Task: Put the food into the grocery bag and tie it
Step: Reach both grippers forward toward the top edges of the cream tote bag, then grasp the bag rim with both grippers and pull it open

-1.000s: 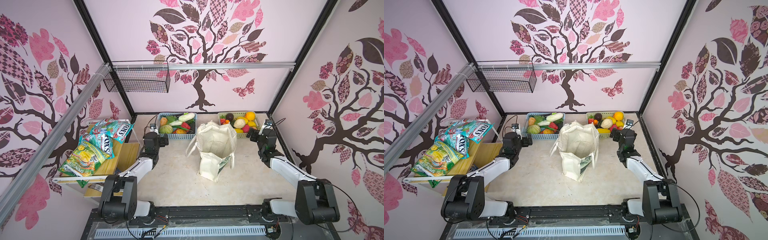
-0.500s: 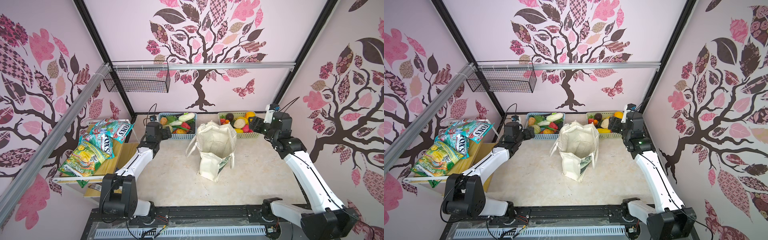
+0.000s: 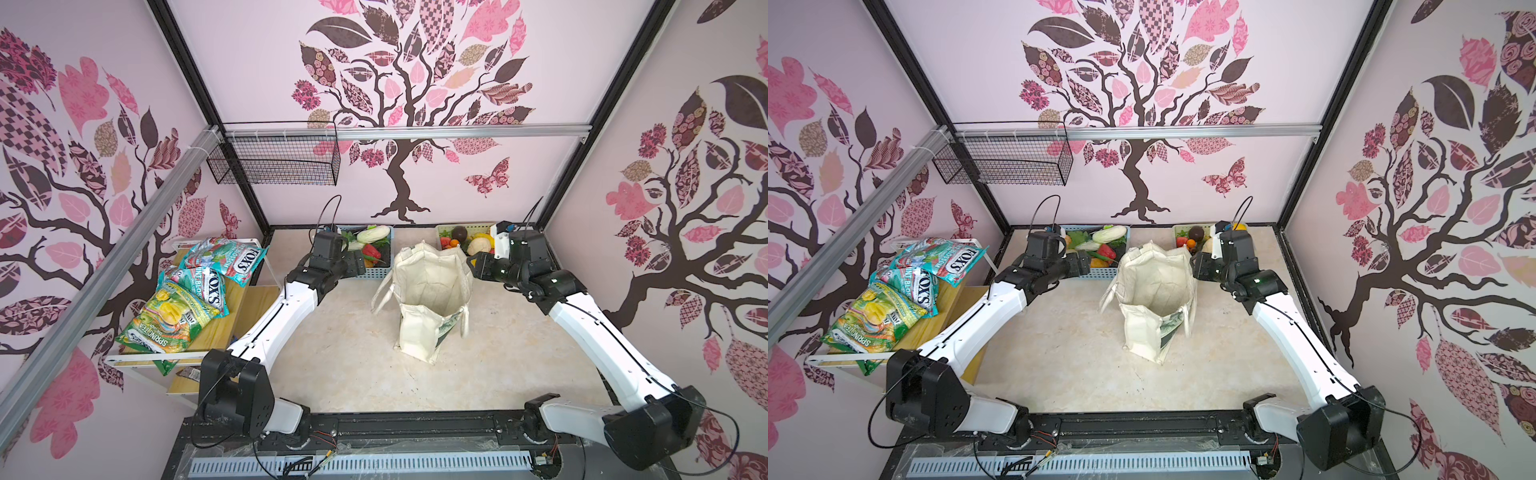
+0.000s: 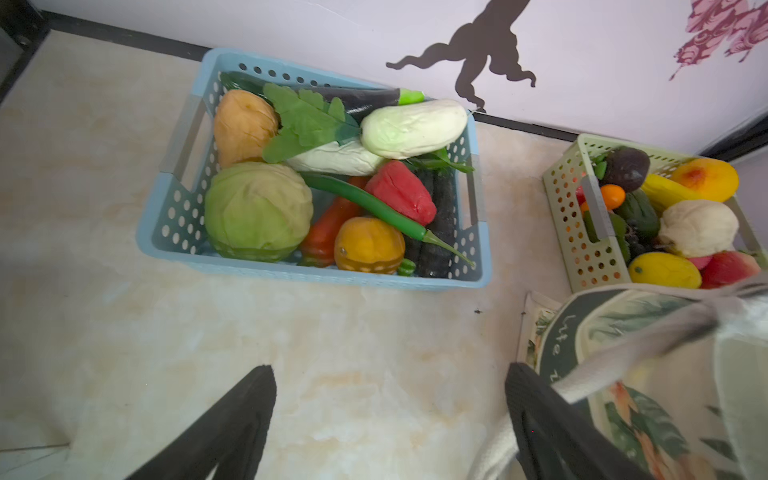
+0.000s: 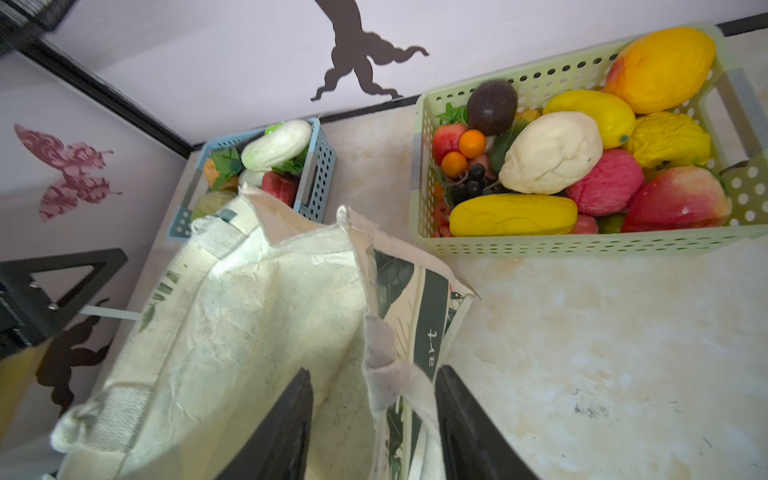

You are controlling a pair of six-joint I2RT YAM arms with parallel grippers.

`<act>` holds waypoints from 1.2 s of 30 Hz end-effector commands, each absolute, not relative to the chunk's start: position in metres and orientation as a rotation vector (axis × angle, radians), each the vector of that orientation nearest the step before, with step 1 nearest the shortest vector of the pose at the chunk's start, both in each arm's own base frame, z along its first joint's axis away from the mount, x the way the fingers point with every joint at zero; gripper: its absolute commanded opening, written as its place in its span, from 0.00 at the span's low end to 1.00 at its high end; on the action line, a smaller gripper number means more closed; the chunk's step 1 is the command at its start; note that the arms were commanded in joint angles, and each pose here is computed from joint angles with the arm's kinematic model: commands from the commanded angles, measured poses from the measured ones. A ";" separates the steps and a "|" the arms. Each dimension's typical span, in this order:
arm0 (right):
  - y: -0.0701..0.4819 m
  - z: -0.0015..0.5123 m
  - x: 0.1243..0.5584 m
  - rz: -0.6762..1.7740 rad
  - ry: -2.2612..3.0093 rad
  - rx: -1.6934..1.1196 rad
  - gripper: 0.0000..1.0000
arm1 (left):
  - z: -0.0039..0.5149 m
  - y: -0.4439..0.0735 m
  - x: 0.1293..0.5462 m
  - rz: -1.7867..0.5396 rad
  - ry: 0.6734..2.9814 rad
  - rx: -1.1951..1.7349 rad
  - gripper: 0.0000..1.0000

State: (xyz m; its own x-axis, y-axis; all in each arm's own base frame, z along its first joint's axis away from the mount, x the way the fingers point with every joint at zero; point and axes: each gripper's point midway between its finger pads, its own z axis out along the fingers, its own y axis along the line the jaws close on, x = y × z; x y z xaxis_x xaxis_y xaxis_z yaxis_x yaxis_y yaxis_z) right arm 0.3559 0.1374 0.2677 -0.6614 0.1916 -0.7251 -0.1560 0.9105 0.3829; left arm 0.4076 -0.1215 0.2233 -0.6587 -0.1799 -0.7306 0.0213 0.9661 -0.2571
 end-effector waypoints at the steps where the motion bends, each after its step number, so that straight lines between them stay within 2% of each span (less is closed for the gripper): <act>1: 0.139 0.247 0.355 0.502 2.294 0.032 0.46 | 0.242 -0.128 0.396 -0.364 2.297 -0.105 0.89; 8: 0.150 0.227 0.357 0.512 2.334 -0.016 0.22 | 0.261 -0.139 0.390 -0.429 2.300 -0.067 0.88; 13: 0.168 0.231 0.358 0.573 2.287 -0.151 0.17 | 0.276 -0.160 0.386 -0.465 2.313 0.005 0.87; 17: 0.189 0.245 0.358 0.695 2.209 -0.258 0.16 | 0.290 -0.175 0.385 -0.514 2.304 0.056 0.87; 24: 0.230 0.263 0.354 0.947 2.130 -0.368 0.16 | 0.279 -0.166 0.387 -0.396 2.355 0.059 0.87; 33: 0.264 0.252 0.356 1.000 2.155 -0.435 0.17 | 0.263 -0.156 0.377 -0.321 2.415 0.068 0.86; 36: 0.264 0.246 0.358 0.985 2.175 -0.427 0.22 | 0.261 -0.152 0.375 -0.297 2.415 0.062 0.86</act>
State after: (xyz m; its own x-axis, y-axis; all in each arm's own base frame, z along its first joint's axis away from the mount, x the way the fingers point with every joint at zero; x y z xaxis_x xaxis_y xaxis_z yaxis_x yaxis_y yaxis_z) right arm 0.3501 0.2591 0.2370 -0.7095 -0.0200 -0.7044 -0.5354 0.6653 0.5204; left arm 0.3785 -0.1575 0.2600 -0.7634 -0.0543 -0.6437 0.1263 0.9647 -0.2311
